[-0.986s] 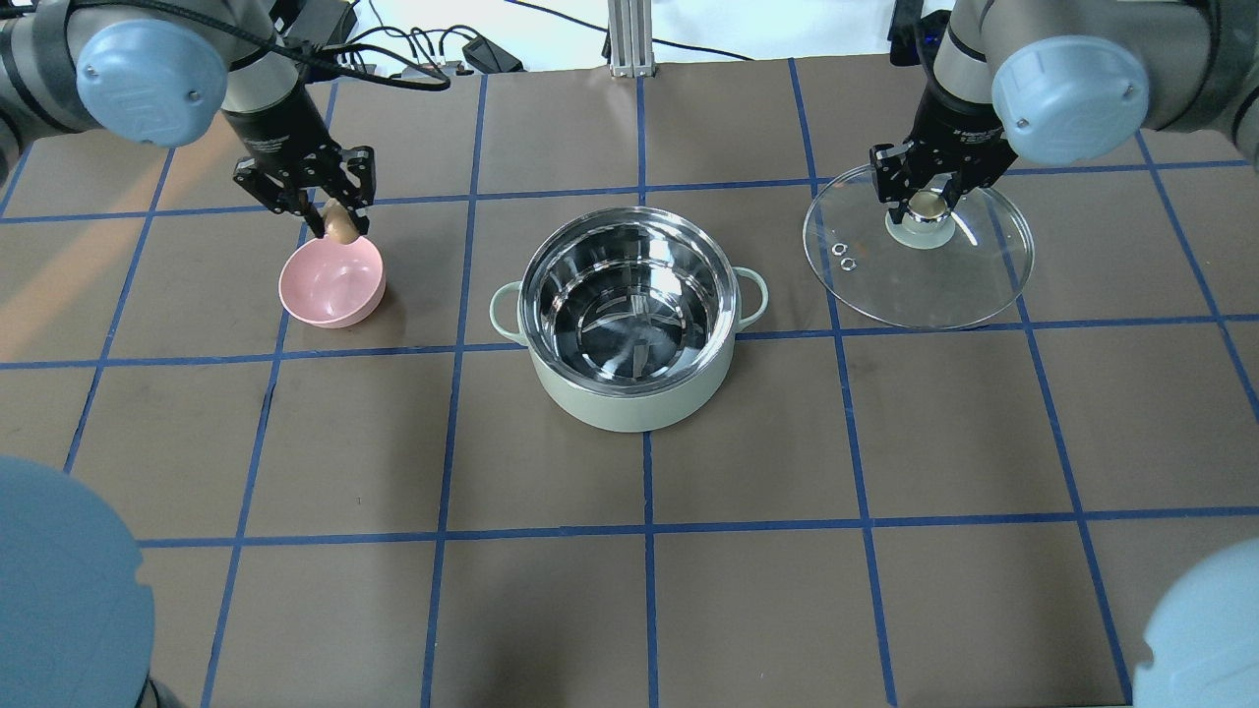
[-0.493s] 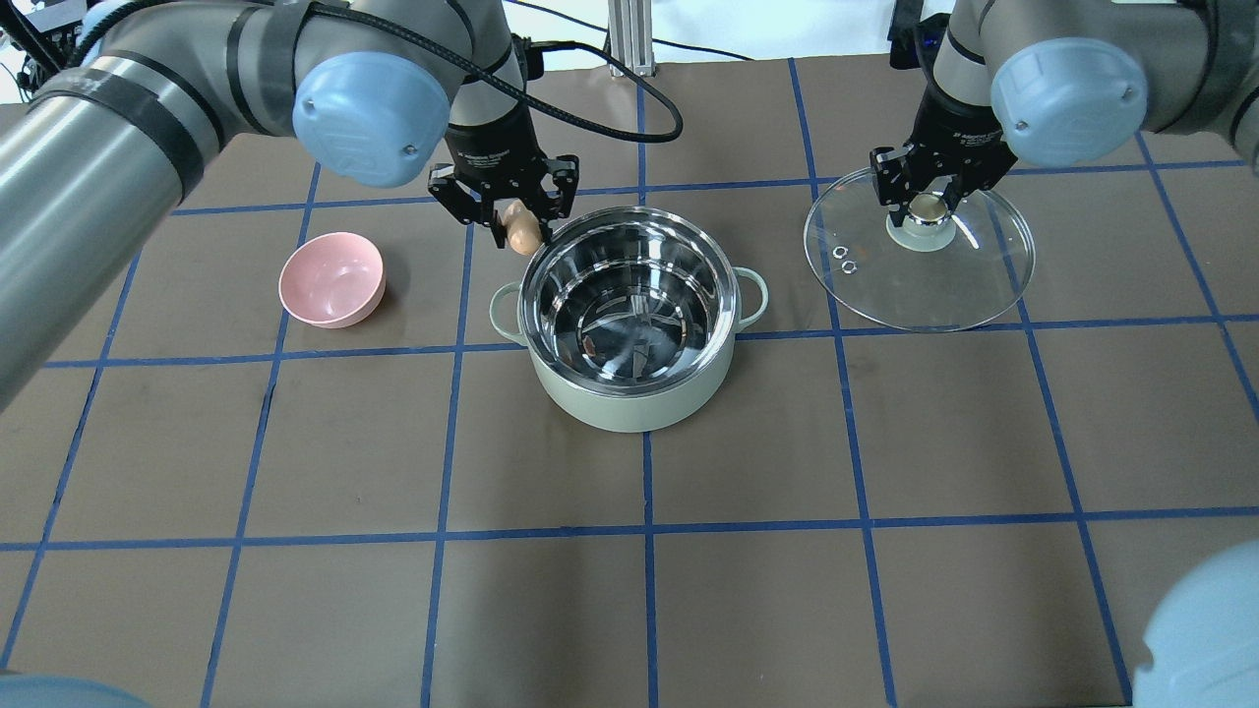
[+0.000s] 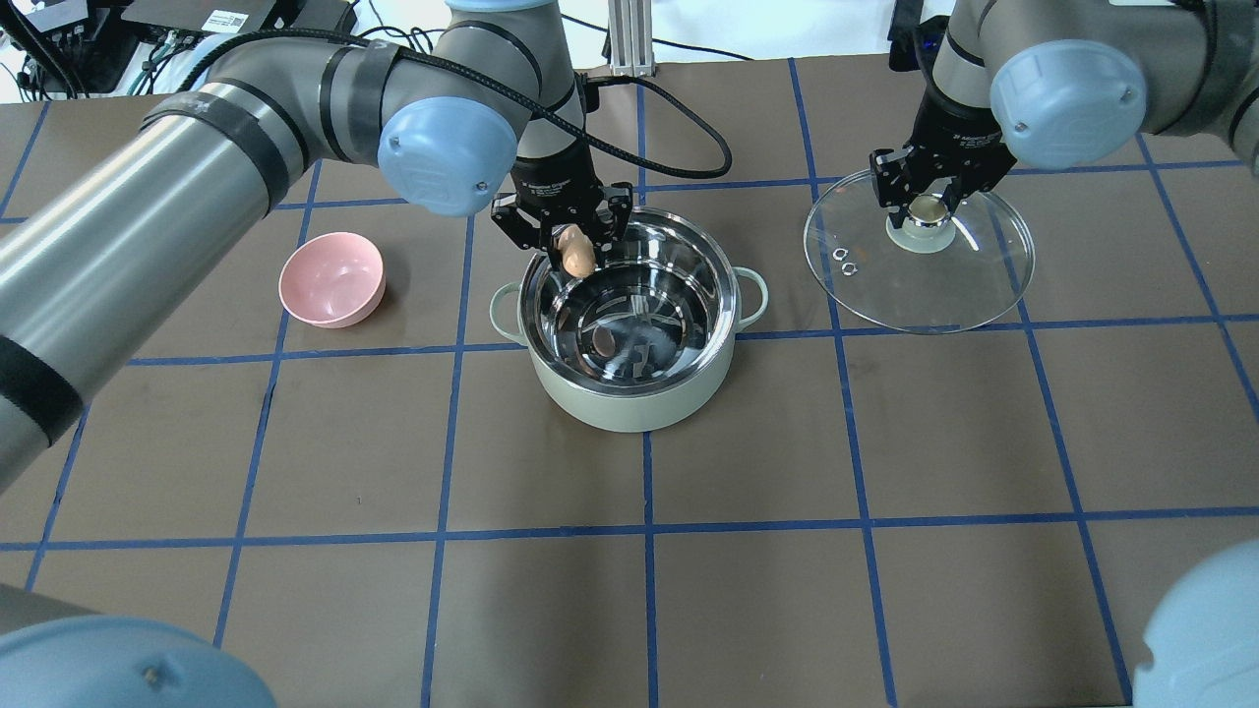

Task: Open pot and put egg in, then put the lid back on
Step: 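Carry the egg over the open pot and lower it inside with the left gripper, then open and withdraw the left gripper while the right carries the lid toward the pot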

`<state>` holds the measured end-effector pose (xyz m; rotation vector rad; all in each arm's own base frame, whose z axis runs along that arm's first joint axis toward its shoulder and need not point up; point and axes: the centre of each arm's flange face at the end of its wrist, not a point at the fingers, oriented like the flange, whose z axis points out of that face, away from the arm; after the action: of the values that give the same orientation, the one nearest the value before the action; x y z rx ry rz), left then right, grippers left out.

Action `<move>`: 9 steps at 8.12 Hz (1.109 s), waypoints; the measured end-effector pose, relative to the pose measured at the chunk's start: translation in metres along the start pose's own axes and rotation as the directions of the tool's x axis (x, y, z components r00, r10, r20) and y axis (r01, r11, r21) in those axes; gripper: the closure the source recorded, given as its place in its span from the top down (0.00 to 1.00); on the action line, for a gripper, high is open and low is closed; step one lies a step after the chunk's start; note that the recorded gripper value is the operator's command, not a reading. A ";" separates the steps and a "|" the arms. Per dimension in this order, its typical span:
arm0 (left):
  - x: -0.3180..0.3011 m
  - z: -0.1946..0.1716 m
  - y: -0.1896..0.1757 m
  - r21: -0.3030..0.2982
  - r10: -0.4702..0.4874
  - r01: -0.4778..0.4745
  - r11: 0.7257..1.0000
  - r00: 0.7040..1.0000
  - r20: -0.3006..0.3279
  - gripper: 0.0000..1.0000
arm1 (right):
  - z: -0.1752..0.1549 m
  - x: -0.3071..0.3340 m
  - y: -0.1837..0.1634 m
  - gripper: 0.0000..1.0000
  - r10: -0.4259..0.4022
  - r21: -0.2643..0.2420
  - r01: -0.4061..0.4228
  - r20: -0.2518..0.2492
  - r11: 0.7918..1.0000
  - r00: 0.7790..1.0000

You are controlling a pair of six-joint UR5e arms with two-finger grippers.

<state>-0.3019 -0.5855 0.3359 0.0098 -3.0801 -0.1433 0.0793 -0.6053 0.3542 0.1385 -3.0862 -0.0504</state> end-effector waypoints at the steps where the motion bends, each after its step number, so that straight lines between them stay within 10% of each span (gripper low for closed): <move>1: 0.006 0.013 -0.003 -0.019 0.003 -0.003 1.000 1.000 -0.015 0.35 | 0.000 0.000 0.000 0.00 -0.001 0.000 0.001 0.000 1.000 1.000; 2: 0.008 0.022 -0.005 -0.027 0.004 -0.005 1.000 1.000 -0.026 0.73 | 0.000 0.000 0.000 0.00 -0.001 0.001 0.001 0.002 1.000 1.000; 3: 0.009 0.026 -0.007 -0.030 0.004 -0.005 1.000 1.000 -0.030 0.87 | 0.000 0.000 0.000 0.00 -0.002 0.001 0.002 0.002 1.000 1.000; 9: -0.010 -0.008 -0.007 0.011 0.003 -0.002 1.000 1.000 -0.028 1.00 | -0.005 -0.002 0.002 0.00 0.011 0.008 -0.011 0.008 1.000 1.000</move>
<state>-0.2918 -0.5934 0.3425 0.0083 -3.0529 -0.1245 0.0819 -0.6036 0.3595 0.1214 -3.0956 -0.0386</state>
